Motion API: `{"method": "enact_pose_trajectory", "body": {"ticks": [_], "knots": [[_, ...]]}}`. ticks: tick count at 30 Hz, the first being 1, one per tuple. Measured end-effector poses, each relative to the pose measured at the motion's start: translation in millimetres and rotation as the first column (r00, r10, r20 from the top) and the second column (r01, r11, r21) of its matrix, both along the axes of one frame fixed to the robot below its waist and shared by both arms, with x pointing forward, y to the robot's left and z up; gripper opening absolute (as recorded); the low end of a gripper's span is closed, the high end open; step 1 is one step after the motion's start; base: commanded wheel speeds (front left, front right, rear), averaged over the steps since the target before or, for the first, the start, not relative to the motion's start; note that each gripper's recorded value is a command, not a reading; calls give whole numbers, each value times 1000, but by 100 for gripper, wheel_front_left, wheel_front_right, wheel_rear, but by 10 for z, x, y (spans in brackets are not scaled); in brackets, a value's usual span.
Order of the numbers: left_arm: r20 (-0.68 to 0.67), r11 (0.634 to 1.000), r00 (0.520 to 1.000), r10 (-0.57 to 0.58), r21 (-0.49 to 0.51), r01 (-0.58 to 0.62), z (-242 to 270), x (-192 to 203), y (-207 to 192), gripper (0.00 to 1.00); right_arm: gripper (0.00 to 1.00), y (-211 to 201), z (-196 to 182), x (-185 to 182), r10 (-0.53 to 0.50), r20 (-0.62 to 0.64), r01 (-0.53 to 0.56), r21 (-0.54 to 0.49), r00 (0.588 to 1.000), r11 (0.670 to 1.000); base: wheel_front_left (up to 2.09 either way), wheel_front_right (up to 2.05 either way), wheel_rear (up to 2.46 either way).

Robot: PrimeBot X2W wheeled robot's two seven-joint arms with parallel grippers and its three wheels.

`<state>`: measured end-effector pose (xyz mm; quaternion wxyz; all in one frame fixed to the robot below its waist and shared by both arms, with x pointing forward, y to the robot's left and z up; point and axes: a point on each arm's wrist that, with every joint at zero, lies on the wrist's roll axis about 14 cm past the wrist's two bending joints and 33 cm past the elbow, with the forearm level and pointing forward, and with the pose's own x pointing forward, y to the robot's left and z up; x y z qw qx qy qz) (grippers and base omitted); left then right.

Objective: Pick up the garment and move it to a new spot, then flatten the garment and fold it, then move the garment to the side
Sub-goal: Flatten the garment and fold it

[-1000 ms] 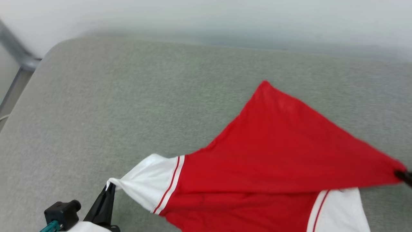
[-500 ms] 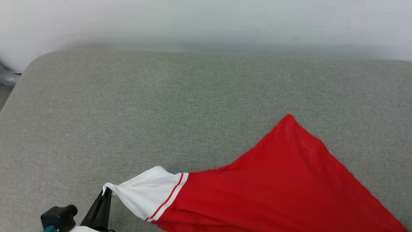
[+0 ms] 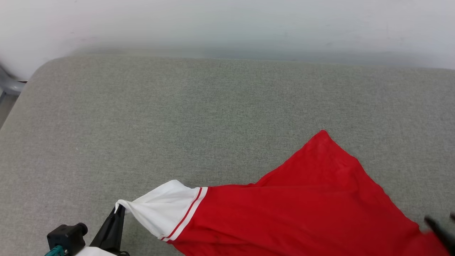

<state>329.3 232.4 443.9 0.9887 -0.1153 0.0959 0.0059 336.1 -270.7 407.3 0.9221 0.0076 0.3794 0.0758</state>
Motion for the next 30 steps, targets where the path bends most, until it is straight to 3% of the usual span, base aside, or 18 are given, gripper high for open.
{"method": "enact_pose_trajectory", "body": {"ticks": [6, 12, 15, 20, 23, 30], "knots": [[19, 1000, 1000, 5, -4, -5, 63, -13, 2, 0, 100, 246, 824, 680, 84, 293, -82, -17, 953, 996, 0, 0, 0], [28, 1000, 1000, 9, -6, -8, 91, 24, -14, 0, 100, 774, 1258, 1180, 261, 363, -244, -91, 894, 965, 0, 0, 0], [30, 1000, 999, 15, -7, -15, 93, 38, -9, 0, 100, 1005, 1159, 1297, 363, 270, -337, -138, 892, 931, 0, 0, 0], [25, 1000, 999, 28, -11, -28, 68, 37, -5, 0, 100, 1271, 784, 1305, 486, 5, -477, -175, 874, 861, 0, 0, 0], [30, 999, 999, 33, -13, -33, 73, 53, -3, 0, 100, 1343, 614, 1297, 519, -130, -535, -192, 845, 823, 0, 0, 0], [26, 999, 999, 37, -17, -36, 41, 113, -28, 0, 100, 1454, 290, 1423, 538, -281, -599, -216, 795, 771, 0, 0, 0]]}}
